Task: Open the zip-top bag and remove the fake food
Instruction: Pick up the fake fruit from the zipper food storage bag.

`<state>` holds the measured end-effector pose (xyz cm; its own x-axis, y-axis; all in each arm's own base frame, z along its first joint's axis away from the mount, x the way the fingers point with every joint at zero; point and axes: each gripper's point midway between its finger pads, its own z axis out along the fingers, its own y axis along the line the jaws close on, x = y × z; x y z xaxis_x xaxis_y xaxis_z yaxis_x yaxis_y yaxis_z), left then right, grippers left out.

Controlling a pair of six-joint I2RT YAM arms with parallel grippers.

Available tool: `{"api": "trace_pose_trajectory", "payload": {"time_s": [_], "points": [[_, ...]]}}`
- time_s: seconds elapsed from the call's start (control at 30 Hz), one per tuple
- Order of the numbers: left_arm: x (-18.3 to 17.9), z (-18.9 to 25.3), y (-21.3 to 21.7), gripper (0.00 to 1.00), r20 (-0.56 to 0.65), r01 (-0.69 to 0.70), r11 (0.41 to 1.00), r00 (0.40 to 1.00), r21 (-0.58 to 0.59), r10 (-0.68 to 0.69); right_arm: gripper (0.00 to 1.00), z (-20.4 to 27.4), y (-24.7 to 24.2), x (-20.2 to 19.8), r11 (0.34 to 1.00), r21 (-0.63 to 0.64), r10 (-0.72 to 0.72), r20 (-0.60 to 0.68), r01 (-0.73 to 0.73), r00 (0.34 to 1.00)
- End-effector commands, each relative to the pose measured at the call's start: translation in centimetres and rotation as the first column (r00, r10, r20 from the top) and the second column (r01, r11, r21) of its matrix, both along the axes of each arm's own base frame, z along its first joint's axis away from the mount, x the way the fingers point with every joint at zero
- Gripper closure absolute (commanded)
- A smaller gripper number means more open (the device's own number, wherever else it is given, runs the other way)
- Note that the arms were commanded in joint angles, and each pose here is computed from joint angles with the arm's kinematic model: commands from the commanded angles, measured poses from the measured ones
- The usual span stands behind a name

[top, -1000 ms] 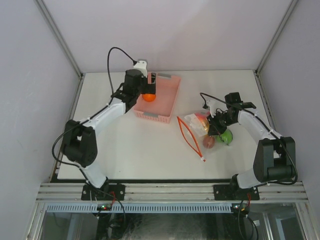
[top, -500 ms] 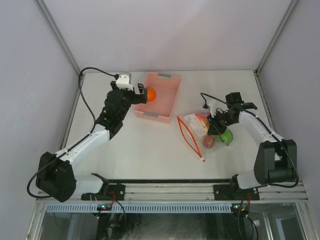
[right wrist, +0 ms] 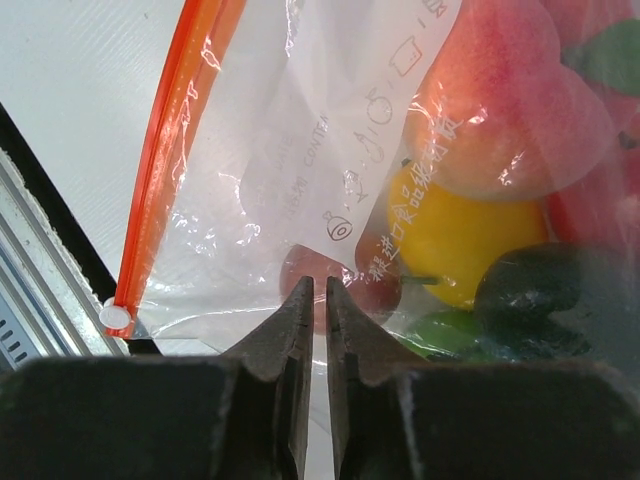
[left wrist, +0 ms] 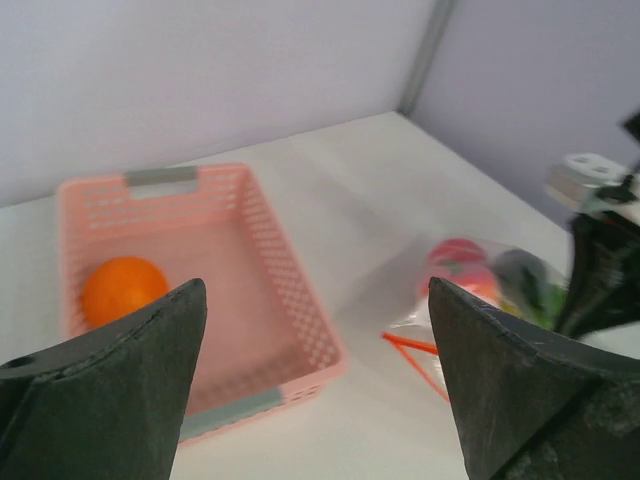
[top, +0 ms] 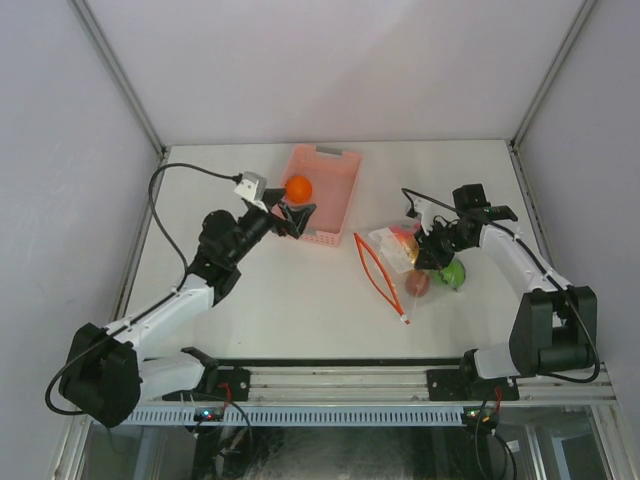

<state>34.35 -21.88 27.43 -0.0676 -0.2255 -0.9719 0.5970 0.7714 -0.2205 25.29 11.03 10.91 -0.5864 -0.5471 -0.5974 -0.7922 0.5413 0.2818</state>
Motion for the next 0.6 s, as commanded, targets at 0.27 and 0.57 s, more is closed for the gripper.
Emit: {"api": "trace_pose_trajectory", "payload": {"time_s": [0.27,0.57], "points": [[-10.2,-3.3,-8.4,0.18,0.235,0.407,0.89,0.863,0.204,-0.448,0.84,3.4,0.6,-0.1,0.994,0.036,0.096,0.146,-0.102,0.985],[-12.5,-8.6,-11.9,0.47,0.168,0.493,0.818,0.817,0.296,-0.552,0.76,2.2,0.2,-2.1,0.964,-0.033,0.266,0.181,-0.264,0.947]]}}
